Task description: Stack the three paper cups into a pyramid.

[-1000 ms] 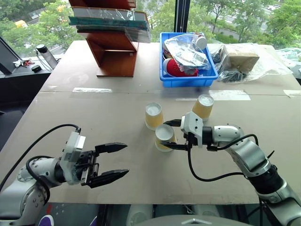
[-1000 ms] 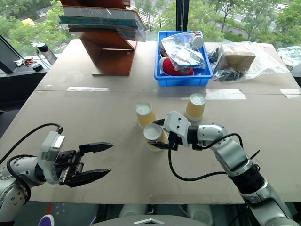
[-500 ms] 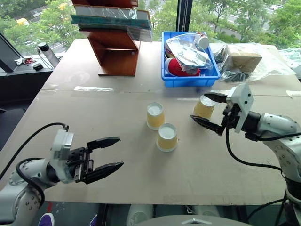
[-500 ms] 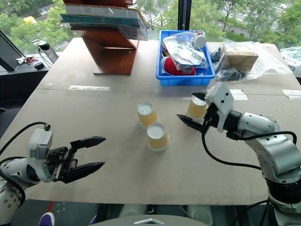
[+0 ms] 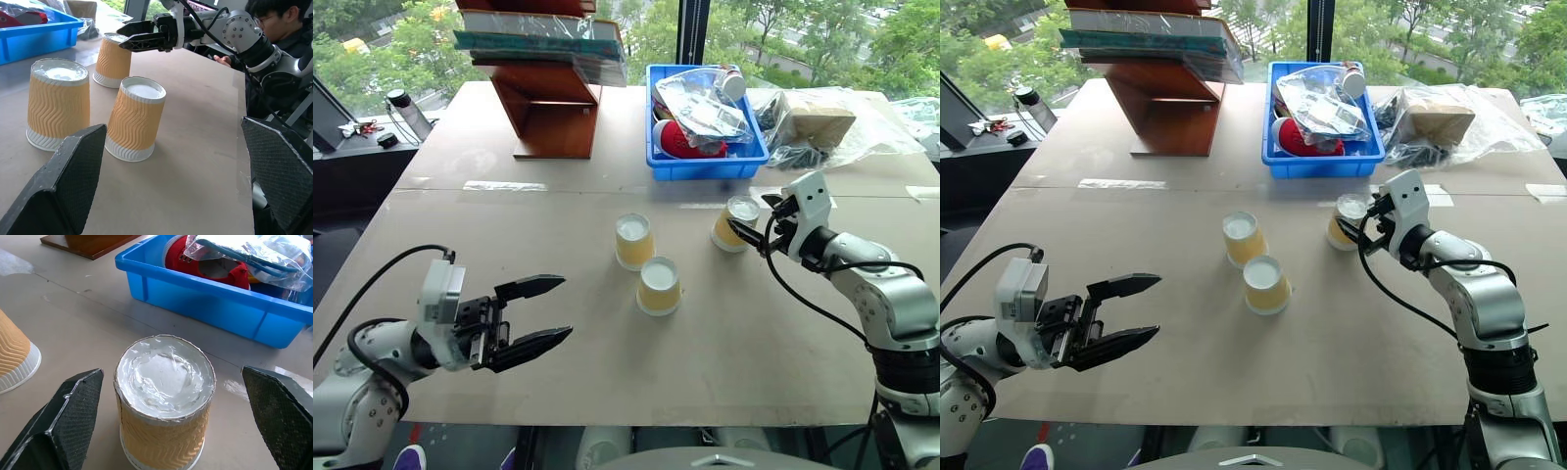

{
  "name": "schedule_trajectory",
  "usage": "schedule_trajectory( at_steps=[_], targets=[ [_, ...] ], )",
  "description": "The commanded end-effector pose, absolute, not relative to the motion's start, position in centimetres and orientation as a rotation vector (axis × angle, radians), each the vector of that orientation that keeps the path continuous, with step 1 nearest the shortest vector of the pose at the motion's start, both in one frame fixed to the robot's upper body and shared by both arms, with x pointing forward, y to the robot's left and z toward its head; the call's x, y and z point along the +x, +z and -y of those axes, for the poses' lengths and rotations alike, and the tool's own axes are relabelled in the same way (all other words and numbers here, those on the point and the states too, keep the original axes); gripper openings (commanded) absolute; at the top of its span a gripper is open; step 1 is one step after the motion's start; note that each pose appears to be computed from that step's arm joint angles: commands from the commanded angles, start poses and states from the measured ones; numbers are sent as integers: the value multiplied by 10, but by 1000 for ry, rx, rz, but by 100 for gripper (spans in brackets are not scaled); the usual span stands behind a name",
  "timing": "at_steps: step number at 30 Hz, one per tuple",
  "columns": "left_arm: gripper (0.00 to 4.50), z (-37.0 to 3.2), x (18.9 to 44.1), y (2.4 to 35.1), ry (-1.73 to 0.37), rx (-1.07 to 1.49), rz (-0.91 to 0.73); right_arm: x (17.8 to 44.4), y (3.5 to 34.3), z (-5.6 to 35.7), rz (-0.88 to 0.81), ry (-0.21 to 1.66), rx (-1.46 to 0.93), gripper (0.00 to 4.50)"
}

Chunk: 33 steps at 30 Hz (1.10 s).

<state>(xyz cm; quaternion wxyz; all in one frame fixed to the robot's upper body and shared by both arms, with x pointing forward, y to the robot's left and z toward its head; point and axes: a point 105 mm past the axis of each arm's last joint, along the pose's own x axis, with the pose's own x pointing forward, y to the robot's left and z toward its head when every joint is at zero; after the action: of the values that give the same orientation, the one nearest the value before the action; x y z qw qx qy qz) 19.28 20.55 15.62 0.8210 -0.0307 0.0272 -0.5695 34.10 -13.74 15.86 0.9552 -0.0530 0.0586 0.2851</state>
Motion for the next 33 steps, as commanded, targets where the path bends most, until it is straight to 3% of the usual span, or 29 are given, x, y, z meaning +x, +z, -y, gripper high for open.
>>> schedule_trajectory(
  at_steps=[1, 7, 10, 12, 17, 23, 28, 33],
  targets=[
    [450, -206, 190, 164, -1227, -36, -40, 347, 173, 138, -69, 550, -82, 445],
    [450, -203, 187, 167, -1228, -33, -36, 353, 168, 139, -76, 551, -52, 445],
    [450, -203, 188, 166, -1226, -32, -33, 352, 162, 140, -92, 574, -58, 362],
    [450, -203, 189, 166, -1226, -35, -31, 351, 161, 138, -91, 586, -65, 268],
    [450, -202, 192, 168, -1234, -41, -28, 341, 176, 135, -41, 649, -77, 268],
    [450, -199, 196, 168, -1266, -66, -39, 284, 195, 115, -14, 953, -134, 268],
    [450, -199, 196, 165, -1285, -75, -51, 235, 175, 101, -118, 1130, -148, 268],
    [450, -198, 198, 165, -1311, -66, -65, 233, 161, 89, -133, 1152, -147, 268]
  ],
)
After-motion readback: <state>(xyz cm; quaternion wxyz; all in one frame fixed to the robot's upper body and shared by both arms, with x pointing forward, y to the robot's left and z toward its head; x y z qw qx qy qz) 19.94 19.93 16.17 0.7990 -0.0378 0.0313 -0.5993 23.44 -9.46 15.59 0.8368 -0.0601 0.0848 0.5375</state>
